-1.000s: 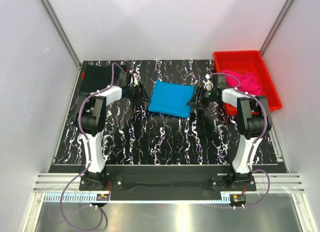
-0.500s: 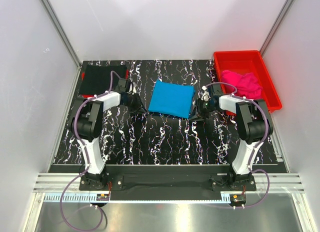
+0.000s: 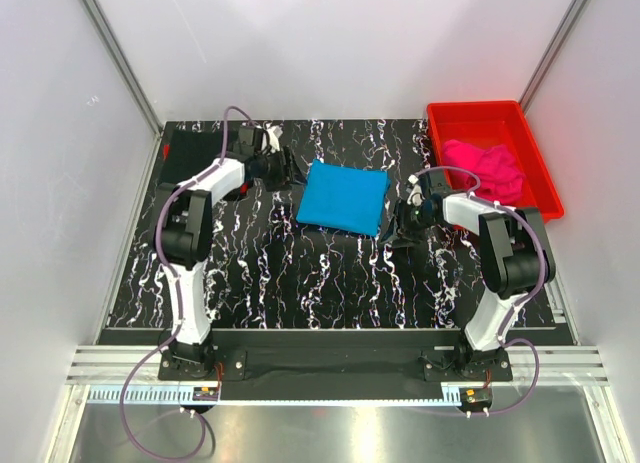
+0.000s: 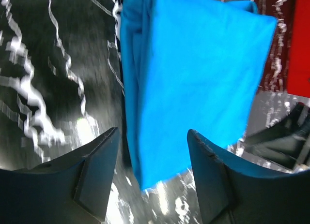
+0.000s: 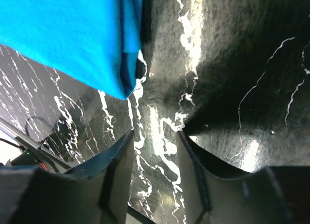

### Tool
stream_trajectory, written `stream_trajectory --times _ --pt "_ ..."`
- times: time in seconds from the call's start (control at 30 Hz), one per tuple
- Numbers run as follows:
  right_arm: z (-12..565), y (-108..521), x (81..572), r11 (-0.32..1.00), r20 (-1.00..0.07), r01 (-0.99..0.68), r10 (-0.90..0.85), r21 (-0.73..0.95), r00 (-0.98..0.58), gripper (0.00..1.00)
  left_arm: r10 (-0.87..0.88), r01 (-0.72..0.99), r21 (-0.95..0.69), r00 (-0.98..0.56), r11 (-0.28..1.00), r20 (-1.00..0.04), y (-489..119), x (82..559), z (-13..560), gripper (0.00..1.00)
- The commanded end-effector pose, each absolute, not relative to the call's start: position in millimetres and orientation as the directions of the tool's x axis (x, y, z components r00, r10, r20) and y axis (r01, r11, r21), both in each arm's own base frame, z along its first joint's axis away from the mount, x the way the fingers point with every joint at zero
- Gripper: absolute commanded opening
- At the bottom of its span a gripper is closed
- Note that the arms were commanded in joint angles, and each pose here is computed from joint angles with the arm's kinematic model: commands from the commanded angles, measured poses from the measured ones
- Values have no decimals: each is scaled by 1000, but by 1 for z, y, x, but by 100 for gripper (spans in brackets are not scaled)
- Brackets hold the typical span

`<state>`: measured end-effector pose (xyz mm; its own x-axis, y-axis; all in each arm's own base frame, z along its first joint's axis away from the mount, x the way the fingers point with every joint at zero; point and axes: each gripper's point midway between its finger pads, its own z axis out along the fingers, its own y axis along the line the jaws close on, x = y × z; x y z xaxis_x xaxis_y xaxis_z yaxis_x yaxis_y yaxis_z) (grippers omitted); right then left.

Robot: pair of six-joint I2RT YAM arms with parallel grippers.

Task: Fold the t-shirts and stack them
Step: Neatly place the folded tshirt to the corner

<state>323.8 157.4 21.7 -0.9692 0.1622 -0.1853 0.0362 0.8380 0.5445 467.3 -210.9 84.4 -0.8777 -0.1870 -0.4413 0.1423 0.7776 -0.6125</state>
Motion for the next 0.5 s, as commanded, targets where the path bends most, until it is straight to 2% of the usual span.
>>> stream_trajectory --times 0.0,0.47 --pt "42 162 331 823 -249 -4 167 568 -954 49 -110 220 -619 -887 754 -448 -220 480 60 63" --pt "44 165 335 812 -271 -21 170 584 -947 54 -91 161 -596 -924 786 -370 -244 471 11 63"
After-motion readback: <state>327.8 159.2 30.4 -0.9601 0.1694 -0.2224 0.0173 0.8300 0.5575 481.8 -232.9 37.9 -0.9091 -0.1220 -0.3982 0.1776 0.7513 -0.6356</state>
